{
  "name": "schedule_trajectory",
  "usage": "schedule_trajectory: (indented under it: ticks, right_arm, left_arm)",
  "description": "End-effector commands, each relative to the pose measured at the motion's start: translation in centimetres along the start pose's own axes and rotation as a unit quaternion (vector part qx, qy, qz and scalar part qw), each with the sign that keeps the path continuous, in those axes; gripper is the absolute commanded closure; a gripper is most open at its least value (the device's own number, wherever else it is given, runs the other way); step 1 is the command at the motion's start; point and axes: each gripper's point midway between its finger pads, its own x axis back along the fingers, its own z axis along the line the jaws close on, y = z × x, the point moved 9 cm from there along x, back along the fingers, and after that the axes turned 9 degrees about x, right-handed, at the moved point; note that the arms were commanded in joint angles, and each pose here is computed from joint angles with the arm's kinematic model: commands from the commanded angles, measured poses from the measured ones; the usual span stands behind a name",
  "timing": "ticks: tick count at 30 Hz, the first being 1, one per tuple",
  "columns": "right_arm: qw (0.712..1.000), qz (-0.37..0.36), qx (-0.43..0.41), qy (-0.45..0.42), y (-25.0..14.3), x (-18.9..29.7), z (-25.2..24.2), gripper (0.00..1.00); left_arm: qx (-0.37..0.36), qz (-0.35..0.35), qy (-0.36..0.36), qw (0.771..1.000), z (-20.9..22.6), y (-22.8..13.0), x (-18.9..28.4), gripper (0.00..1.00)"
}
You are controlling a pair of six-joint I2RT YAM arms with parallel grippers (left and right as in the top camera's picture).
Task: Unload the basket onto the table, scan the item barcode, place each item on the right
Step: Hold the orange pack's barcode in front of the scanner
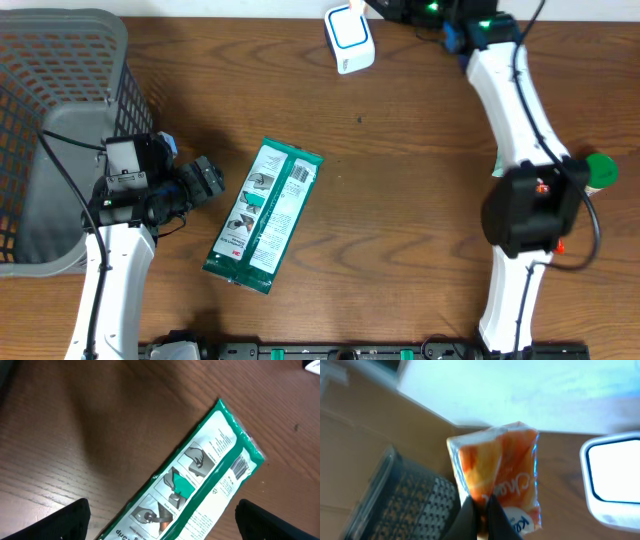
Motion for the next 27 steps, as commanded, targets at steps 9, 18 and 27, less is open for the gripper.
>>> schedule_trajectory:
  ticks: [9,18,27]
  right_arm:
    - [0.970,-0.022,-0.237,0.040,-5.6,-6.0,-11.7,0.99]
    - [0.969,-0.031,-0.233,0.079,-5.3,-5.6,-12.3,0.99]
    - [0.967,-0.031,-0.168,0.187,1.5,1.1,-5.7,0.99]
  left_arm:
    - [0.010,-0.004,0.007,1.000,0.2,0.3,0.1,0.07]
    - [0.011,-0.004,0.008,1.000,0.2,0.3,0.1,0.07]
    - [0.011,-0.004,0.008,1.000,0.2,0.3,0.1,0.07]
